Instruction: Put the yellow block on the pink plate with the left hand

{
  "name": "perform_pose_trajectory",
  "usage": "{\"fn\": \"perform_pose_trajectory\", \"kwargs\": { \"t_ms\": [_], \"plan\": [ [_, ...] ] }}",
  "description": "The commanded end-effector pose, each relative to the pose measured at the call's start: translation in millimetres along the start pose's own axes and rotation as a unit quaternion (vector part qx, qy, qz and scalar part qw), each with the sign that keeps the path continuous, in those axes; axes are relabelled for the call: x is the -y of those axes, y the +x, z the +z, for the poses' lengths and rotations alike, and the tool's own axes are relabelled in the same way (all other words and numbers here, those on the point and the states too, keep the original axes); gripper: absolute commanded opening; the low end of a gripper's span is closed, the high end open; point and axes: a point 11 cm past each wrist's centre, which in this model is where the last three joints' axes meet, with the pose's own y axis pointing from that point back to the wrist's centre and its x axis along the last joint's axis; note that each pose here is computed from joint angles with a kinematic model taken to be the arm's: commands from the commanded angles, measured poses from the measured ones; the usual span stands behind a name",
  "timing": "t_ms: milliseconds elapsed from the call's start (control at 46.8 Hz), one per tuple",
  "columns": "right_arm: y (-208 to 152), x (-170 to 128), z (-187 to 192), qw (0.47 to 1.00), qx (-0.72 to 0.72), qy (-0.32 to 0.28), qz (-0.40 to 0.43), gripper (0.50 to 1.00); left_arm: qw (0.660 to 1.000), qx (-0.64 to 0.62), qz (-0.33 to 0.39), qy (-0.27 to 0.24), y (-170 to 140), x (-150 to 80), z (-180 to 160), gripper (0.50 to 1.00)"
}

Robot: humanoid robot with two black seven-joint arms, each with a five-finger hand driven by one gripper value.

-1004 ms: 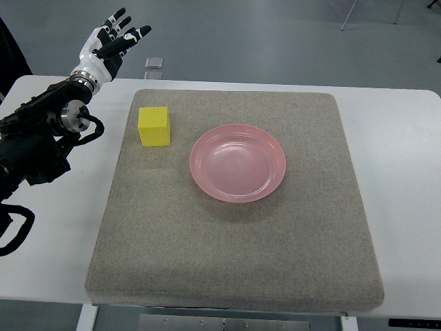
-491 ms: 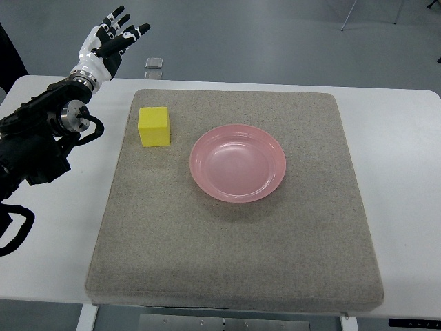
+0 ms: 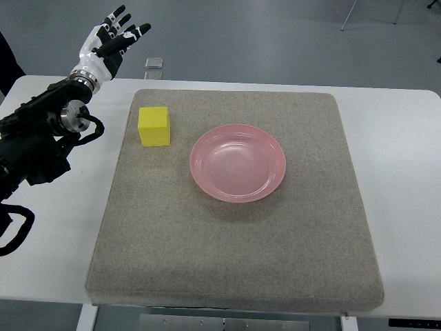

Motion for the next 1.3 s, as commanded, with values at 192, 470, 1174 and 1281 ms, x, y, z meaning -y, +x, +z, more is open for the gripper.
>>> {"fn": "perform_pose_trajectory", "kwargs": {
  "t_ms": [192,470,1174,1281],
  "plan": [
    [0.0,0.0,-0.1,1.000,0.000,0.000,0.000,0.924,1.000,0.002,-0.006,0.001,-2.7,0.2,-0.3,0.992],
    [-0.2,0.0,0.8,1.000,0.000,0.000,0.000,0.924,1.000,0.015,-0.026,0.007,-14.0,2.7,2.1,0.990],
    [0.0,0.0,0.1,1.000,0.000,0.000,0.000,0.924,0.911,0.355,-0.185,0.104,-58.3,1.1,25.5,0.988],
    [0.0,0.0,0.1,1.000,0.000,0.000,0.000,0.924,0.860,0.446,-0.221,0.111,-62.3,-5.2,36.4,0.988]
  ]
}}
